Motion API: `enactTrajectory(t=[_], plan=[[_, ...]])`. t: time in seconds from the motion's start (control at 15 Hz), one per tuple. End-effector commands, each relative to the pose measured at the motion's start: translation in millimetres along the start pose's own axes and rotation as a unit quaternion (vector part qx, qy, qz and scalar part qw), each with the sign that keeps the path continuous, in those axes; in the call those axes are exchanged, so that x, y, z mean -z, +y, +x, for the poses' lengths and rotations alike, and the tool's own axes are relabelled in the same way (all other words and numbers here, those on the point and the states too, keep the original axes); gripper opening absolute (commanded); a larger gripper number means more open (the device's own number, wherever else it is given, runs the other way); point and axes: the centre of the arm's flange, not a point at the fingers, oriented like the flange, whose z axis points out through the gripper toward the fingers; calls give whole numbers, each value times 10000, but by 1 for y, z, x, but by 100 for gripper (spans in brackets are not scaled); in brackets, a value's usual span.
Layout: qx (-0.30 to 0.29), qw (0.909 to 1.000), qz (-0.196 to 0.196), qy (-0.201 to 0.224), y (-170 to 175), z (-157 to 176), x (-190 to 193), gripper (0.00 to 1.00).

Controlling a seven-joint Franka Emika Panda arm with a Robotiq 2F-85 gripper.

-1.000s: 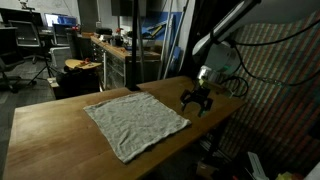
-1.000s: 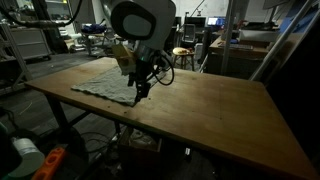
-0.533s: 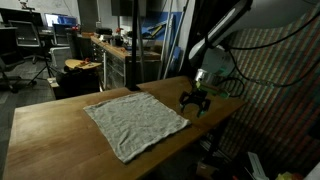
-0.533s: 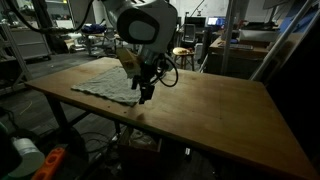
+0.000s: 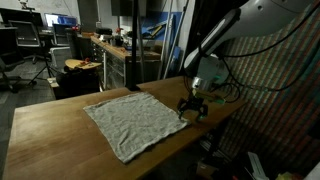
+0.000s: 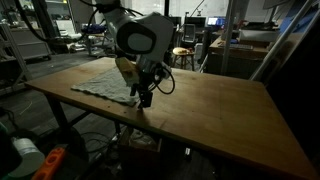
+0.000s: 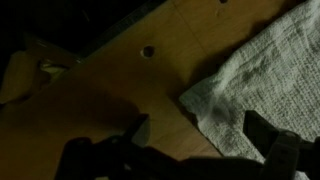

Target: Fold the towel on the table twice, diagonally.

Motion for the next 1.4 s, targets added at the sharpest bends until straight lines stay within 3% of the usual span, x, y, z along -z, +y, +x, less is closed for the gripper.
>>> enactTrajectory(t=[0.0, 0.13, 0.2, 0.73, 1.0, 1.33], plan=[[44, 9999, -70, 78, -6, 8, -17, 74], [42, 9999, -77, 77, -7, 5, -21, 70], [49, 9999, -72, 95, -9, 4, -21, 63], [335, 9984, -220, 386, -46, -24, 8, 0], [467, 9943, -626, 729, -74, -41, 45, 0], [322, 9784, -1810, 941, -106, -40, 84, 1]])
